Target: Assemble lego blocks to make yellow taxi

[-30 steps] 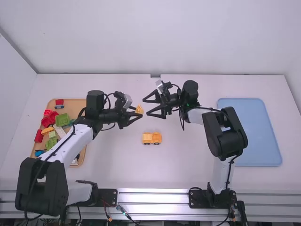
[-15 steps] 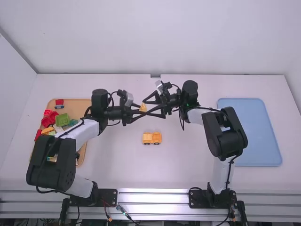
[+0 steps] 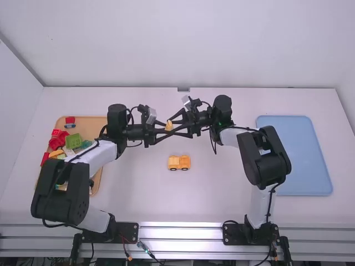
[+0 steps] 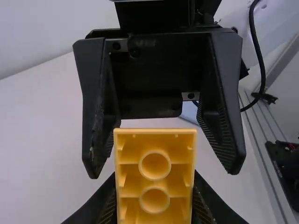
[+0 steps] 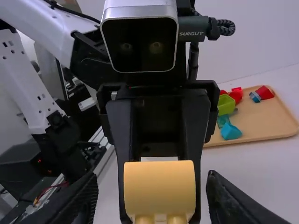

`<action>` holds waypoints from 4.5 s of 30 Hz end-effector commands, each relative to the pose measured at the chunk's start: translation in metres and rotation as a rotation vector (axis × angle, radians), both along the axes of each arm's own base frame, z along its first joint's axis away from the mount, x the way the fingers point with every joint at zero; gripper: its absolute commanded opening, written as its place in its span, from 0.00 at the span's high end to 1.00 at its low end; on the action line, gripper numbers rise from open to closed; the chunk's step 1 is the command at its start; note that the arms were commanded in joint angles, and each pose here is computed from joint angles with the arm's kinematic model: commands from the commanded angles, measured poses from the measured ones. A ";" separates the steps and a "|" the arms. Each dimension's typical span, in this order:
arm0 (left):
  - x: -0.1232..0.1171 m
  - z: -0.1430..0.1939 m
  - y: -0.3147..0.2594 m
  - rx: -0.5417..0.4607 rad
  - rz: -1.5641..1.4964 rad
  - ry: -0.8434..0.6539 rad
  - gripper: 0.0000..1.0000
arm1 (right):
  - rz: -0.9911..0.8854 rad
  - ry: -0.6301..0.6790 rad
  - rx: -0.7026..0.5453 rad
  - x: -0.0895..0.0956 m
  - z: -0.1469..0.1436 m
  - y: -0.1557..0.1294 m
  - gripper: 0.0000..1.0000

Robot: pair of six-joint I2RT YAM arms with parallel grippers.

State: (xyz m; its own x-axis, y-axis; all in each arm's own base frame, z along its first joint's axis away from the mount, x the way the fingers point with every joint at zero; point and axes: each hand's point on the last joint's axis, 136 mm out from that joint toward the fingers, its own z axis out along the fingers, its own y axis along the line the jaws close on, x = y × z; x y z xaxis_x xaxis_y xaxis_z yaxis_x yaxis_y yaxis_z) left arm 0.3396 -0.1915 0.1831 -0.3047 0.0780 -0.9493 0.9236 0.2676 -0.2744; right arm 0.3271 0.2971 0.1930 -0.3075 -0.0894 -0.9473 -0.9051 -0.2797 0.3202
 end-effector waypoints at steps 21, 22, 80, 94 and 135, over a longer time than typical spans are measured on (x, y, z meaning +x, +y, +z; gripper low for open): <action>-0.004 -0.004 0.002 -0.004 -0.019 -0.003 0.83 | 0.016 -0.018 0.008 -0.002 0.003 0.011 0.65; -0.004 -0.004 0.002 -0.004 -0.018 -0.003 0.83 | 0.016 -0.018 0.008 -0.002 0.003 0.011 0.66; 0.108 -0.064 0.160 0.238 1.266 0.293 0.01 | -0.740 0.159 -1.302 0.068 -0.098 -0.099 0.90; 0.122 -0.034 0.159 0.143 1.272 0.184 0.01 | -0.861 0.643 -1.590 -0.013 -0.154 -0.141 1.00; 0.112 -0.056 0.159 0.166 1.282 0.302 0.01 | -1.890 2.077 -1.145 -0.038 -0.184 -0.164 0.91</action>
